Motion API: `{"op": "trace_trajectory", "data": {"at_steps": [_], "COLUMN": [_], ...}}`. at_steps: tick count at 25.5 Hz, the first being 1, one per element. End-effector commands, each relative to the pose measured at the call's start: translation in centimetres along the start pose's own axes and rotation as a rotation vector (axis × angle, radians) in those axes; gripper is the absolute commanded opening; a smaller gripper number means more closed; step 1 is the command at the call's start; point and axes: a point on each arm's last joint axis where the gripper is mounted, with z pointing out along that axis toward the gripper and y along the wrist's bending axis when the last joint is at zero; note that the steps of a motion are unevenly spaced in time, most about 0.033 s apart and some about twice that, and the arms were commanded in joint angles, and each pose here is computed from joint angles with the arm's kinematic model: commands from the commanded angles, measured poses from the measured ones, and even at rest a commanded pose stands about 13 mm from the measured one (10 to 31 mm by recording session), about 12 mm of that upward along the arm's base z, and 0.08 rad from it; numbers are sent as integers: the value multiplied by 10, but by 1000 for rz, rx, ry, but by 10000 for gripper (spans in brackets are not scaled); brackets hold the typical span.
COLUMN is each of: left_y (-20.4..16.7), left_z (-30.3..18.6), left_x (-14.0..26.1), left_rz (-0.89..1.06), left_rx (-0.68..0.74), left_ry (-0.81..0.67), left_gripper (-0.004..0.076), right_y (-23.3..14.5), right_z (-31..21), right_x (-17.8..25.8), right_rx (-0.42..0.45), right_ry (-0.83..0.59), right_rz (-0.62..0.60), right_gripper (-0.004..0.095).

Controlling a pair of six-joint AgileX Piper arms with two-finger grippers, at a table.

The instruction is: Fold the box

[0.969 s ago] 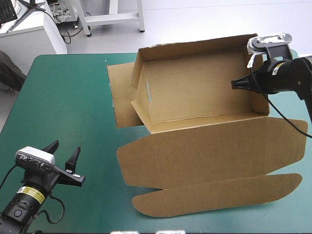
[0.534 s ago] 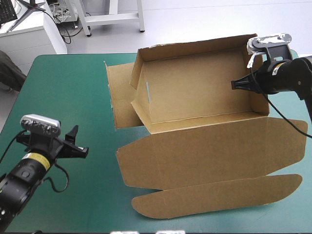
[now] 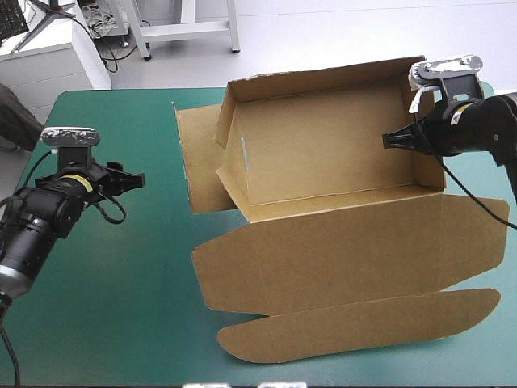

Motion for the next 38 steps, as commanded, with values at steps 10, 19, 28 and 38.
{"op": "trace_trajectory", "data": {"at_steps": [10,19,28,38], "left_y": [-8,-56,-74,-74], "left_z": [72,73,43,1], "left_x": [3,6,-6,-25], "left_rz": [-161,-122,-155,-217], "left_rx": [573,729,1009,1090], "left_ry": [71,52,-24,-178], "left_gripper": [346,346,346,346], "right_y": [1,1,0,0], "right_z": [-21,-18,-2,7], "right_x": [0,-1,-4,-5], "right_rx": [-18,-18,-8,-7], "right_ry": [-51,-45,-8,12], "right_rz": [3,3,-1,-2], "right_gripper": [-20,-20,-20,-20]}}
